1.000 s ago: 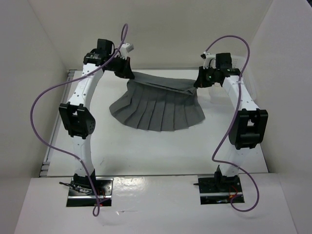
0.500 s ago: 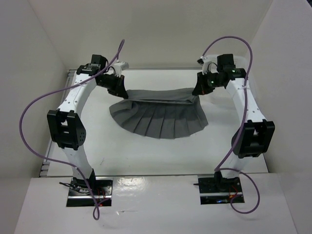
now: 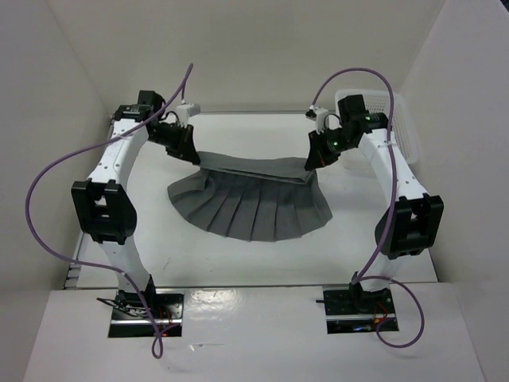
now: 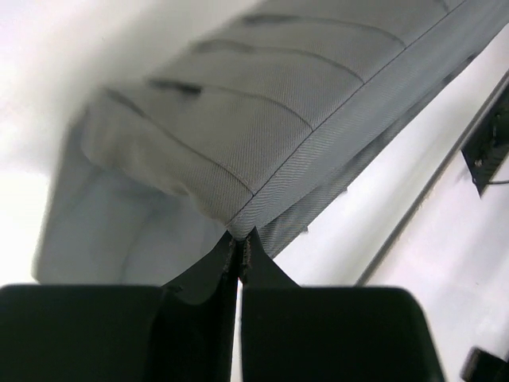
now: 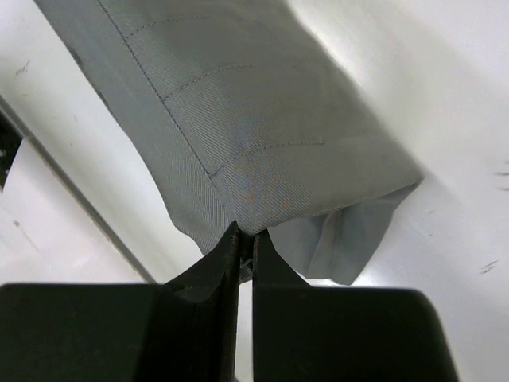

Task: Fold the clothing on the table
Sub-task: Fold the skirt

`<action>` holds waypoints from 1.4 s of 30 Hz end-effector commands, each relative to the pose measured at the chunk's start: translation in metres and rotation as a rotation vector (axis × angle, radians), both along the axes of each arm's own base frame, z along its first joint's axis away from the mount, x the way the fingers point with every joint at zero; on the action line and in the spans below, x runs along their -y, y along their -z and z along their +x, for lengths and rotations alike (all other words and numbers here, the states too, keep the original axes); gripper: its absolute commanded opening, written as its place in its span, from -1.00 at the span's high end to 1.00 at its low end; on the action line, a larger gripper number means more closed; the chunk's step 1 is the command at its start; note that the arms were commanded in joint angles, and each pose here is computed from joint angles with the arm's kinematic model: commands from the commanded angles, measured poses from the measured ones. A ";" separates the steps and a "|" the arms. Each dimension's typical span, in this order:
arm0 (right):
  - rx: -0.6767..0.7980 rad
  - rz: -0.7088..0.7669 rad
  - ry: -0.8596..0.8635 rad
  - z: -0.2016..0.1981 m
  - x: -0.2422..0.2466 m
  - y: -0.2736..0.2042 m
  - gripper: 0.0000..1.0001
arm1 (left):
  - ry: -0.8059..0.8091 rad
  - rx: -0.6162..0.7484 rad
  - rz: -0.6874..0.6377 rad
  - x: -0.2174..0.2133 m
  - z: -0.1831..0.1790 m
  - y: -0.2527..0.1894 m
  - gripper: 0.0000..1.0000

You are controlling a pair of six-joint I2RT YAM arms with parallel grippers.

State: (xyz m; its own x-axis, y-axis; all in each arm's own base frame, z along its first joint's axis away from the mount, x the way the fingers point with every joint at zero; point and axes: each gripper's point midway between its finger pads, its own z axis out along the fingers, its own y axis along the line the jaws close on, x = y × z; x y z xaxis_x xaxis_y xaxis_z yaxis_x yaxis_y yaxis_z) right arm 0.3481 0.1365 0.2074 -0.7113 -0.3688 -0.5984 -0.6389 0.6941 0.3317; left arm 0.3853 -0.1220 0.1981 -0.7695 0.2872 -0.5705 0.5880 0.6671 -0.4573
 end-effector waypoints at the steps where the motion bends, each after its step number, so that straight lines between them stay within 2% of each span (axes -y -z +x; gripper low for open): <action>1: 0.200 -0.016 0.071 0.025 0.014 -0.057 1.00 | -0.015 0.189 0.012 -0.013 0.027 -0.047 1.00; 5: 0.306 0.003 0.088 0.037 0.016 -0.097 1.00 | -0.013 0.341 -0.011 -0.010 0.032 -0.102 1.00; 11: 0.365 0.046 0.006 0.009 0.009 -0.135 1.00 | 0.033 0.512 -0.065 -0.001 -0.004 -0.169 1.00; 13: 0.363 0.039 -0.017 -0.003 0.007 -0.138 1.00 | 0.042 0.512 -0.067 0.002 -0.017 -0.170 1.00; 22: 0.406 0.022 -0.079 -0.064 0.007 -0.152 1.00 | 0.020 0.716 -0.014 -0.007 -0.089 -0.222 1.00; 29: 0.498 0.034 -0.089 -0.096 0.011 -0.171 1.00 | 0.014 0.757 -0.007 -0.009 -0.136 -0.215 1.00; 33: 0.505 0.044 -0.096 -0.105 0.010 -0.172 1.00 | 0.020 0.759 -0.014 -0.008 -0.148 -0.211 1.00; 37: 0.475 0.041 -0.097 -0.106 0.010 -0.163 1.00 | 0.020 0.731 -0.014 -0.008 -0.150 -0.205 0.99; 42: 0.365 0.032 -0.098 -0.085 0.007 -0.131 1.00 | 0.029 0.608 -0.036 -0.004 -0.120 -0.173 0.96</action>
State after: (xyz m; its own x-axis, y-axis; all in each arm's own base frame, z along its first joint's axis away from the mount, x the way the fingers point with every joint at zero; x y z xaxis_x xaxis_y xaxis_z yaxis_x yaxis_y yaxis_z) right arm 0.2454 0.1410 0.3639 -0.3532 -0.3570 -0.8648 -0.8130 0.5745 0.0949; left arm 0.2381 -0.1242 0.3865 -0.2806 0.2542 -0.9256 0.7815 0.6203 -0.0666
